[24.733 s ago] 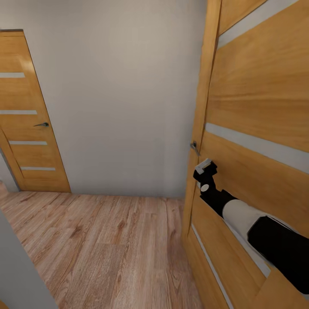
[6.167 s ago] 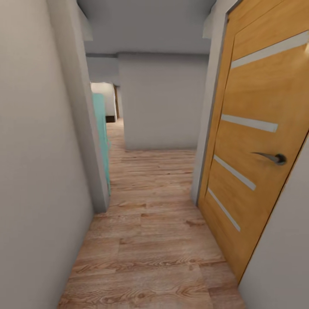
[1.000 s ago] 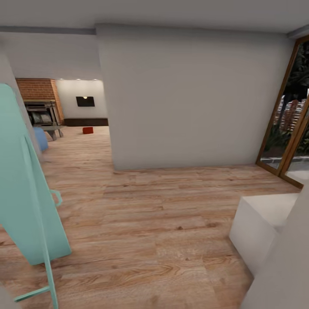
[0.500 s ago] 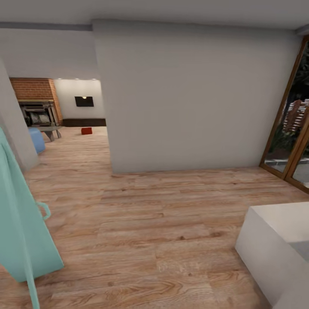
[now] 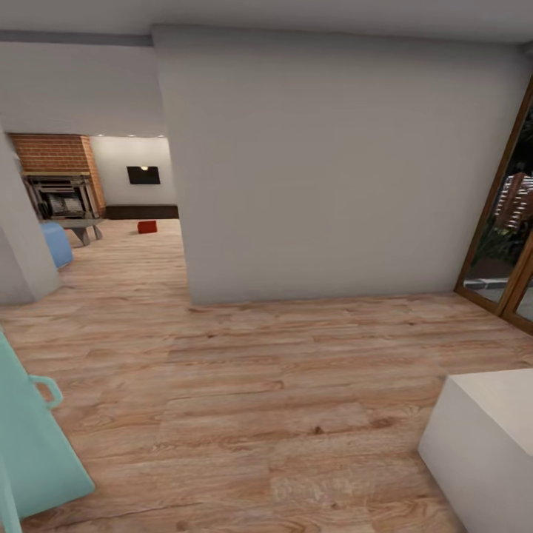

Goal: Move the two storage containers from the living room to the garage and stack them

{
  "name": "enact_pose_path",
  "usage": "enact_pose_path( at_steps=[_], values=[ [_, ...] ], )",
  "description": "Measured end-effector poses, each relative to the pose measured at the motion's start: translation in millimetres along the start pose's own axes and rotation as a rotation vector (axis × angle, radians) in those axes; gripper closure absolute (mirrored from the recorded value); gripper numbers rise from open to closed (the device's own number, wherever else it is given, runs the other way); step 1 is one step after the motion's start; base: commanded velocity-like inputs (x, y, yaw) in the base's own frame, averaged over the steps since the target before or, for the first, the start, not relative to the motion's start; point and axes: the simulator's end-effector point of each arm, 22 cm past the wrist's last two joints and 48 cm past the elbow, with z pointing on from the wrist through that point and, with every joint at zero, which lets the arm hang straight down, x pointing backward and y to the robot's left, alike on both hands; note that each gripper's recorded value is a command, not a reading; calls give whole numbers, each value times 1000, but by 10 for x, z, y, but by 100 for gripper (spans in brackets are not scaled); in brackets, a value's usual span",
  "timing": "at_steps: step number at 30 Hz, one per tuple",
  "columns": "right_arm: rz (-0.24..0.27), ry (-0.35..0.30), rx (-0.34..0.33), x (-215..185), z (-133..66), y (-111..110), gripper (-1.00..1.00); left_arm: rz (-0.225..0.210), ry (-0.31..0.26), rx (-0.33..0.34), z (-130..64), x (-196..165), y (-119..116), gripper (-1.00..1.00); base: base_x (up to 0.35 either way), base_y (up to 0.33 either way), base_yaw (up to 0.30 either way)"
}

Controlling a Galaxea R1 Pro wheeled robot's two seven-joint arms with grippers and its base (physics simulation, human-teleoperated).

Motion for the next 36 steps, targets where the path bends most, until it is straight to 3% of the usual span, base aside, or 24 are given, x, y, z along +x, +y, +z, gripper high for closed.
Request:
enact_pose_path(
  at_steps=[17, 29, 36],
  values=[
    [13, -5, 2, -11, 0, -8, -100, -2, 4, 0, 0, 24, -4, -100, 324, 0, 0],
    [8, -8, 3, -16, 1, -19, -100, 0, 2, 2, 0, 16, -20, -100, 324, 0, 205],
    [3, -8, 3, -15, 1, -28, -100, 0, 3, 2, 0, 18, -20, -100, 324, 0, 44]
  ],
)
